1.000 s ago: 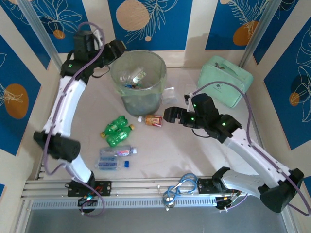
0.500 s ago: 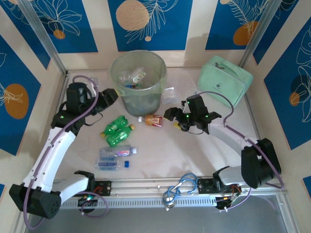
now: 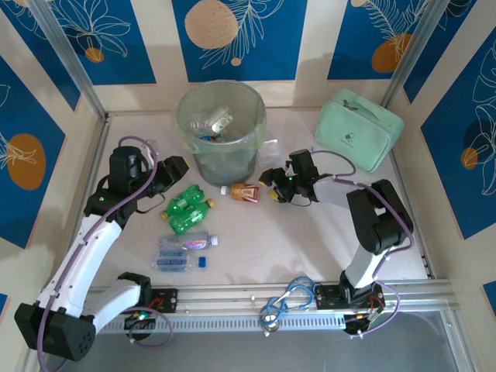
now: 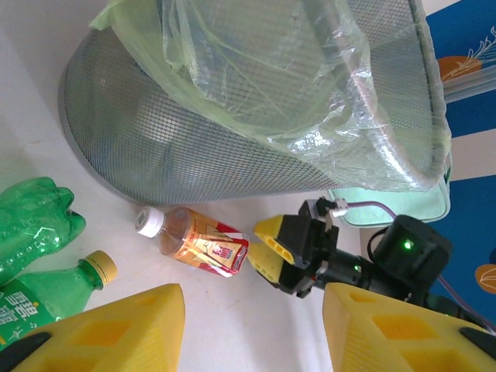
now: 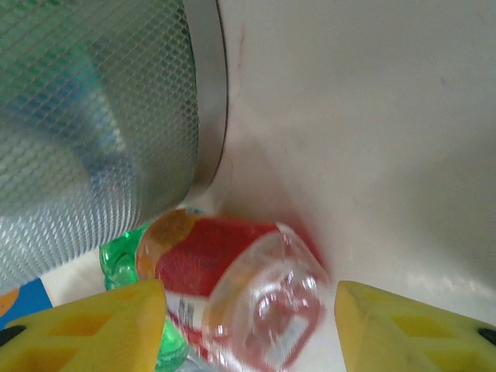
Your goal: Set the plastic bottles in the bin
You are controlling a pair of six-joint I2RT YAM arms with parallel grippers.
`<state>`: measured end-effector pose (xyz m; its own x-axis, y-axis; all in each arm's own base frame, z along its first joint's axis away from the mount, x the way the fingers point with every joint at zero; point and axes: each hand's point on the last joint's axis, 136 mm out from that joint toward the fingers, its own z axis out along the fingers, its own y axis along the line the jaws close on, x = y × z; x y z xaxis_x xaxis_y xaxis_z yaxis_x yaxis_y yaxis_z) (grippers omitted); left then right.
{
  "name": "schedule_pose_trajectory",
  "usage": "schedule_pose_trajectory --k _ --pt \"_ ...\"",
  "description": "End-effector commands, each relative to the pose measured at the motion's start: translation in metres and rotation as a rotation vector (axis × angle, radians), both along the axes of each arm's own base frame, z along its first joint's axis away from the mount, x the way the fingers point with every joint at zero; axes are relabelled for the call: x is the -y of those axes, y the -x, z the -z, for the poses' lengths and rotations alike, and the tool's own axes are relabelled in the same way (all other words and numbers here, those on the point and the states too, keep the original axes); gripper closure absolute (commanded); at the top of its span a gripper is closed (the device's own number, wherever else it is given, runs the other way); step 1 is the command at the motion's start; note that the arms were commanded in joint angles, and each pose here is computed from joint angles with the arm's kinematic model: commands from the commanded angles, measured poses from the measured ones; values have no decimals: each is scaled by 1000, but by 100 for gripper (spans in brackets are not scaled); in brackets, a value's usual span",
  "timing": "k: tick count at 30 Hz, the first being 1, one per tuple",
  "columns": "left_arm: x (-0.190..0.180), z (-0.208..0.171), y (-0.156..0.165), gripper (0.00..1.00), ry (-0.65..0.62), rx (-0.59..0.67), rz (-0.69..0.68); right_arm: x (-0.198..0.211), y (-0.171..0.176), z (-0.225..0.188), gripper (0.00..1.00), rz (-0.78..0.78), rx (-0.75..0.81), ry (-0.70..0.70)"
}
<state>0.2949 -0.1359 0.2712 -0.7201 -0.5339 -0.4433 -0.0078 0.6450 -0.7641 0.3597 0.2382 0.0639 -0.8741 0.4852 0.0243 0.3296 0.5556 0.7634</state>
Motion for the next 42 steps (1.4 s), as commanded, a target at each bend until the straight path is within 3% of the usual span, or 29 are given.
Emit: schedule_pose_trajectory --k 1,8,15,32,36,42 --pt "4 1 7 50 0 4 33 -8 -23 -15 42 23 37 -52" --pt "6 -1 4 50 7 12 37 -10 -36 8 47 34 -29 -10" --pt "5 0 4 50 -3 16 37 -19 -24 15 51 7 -41 4" --pt "6 4 4 50 10 6 34 -60 63 -14 51 -225 6 67" --pt "5 4 4 50 2 10 31 -63 80 -19 42 -284 31 153" --pt "4 2 2 50 1 14 25 -61 82 -22 10 -385 107 330"
